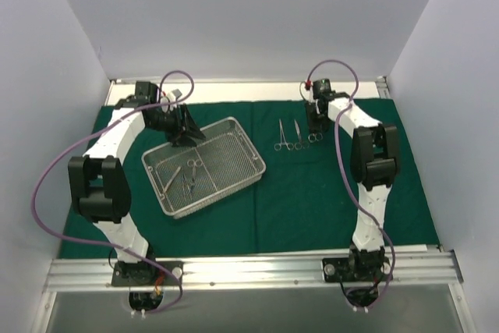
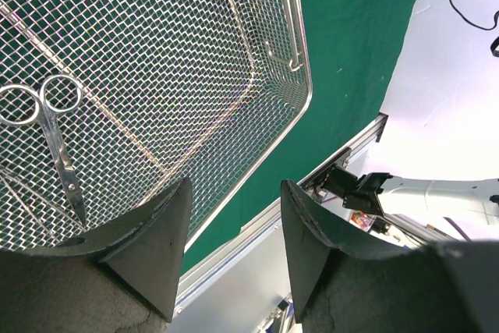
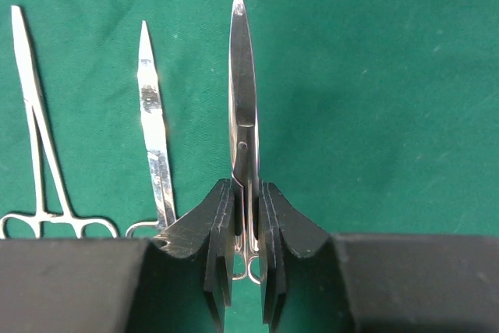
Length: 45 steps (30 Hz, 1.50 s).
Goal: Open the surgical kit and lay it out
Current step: Place the medical item in the surgical kit.
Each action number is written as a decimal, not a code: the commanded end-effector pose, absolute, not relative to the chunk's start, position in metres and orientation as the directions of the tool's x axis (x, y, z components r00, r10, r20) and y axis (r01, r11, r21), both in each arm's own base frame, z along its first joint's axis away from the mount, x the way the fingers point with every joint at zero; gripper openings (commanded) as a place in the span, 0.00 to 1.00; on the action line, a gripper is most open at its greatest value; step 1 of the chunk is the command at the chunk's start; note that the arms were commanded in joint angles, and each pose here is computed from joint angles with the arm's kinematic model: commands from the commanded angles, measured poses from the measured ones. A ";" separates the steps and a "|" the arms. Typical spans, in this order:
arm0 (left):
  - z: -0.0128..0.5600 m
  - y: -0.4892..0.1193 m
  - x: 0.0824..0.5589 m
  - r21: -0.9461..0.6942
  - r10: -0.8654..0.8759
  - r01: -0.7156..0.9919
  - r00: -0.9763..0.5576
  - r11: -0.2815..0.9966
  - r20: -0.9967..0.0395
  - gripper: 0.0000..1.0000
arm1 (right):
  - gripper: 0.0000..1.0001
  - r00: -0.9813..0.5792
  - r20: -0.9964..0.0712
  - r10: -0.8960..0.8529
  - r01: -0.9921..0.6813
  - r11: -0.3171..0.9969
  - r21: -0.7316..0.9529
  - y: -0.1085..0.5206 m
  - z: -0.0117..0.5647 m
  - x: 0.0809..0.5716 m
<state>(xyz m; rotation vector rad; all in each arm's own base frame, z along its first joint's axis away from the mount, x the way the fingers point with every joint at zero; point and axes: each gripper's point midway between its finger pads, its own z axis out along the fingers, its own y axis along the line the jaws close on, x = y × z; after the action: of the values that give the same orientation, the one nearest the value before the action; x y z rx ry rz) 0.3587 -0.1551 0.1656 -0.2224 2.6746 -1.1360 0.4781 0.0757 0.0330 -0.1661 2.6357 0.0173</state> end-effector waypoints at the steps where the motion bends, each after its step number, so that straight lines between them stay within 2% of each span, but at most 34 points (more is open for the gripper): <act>1: 0.174 -0.158 0.369 -0.740 -0.210 -0.015 -0.963 0.673 -0.172 0.57 | 0.00 -0.879 -0.469 -0.090 -0.092 0.996 -0.019 0.069 0.040 0.478; 18: 0.167 -0.160 0.382 -0.747 -0.208 -0.031 -0.968 0.664 -0.144 0.57 | 0.00 -0.900 -0.424 -0.096 -0.096 0.995 -0.021 0.063 0.016 0.464; 36: 0.162 -0.157 0.378 -0.728 -0.197 -0.040 -0.972 0.685 -0.131 0.59 | 0.16 -0.911 -0.403 -0.089 -0.084 0.996 -0.030 0.059 0.000 0.468; 40: 0.156 -0.154 0.376 -0.705 -0.194 -0.055 -0.974 0.707 -0.119 0.59 | 0.23 -0.911 -0.403 -0.087 -0.082 0.996 -0.030 0.058 0.000 0.467; 45: 0.145 -0.144 0.370 -0.650 -0.197 -0.083 -0.975 0.755 -0.104 0.58 | 0.28 -0.910 -0.406 -0.083 -0.077 0.997 -0.031 0.058 0.003 0.467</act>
<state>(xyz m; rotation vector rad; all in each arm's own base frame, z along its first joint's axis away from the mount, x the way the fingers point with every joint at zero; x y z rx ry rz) 0.3657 -0.1512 0.1433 -0.2545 2.7764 -1.0974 0.4717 0.0636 0.0122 -0.1377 2.6830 0.0052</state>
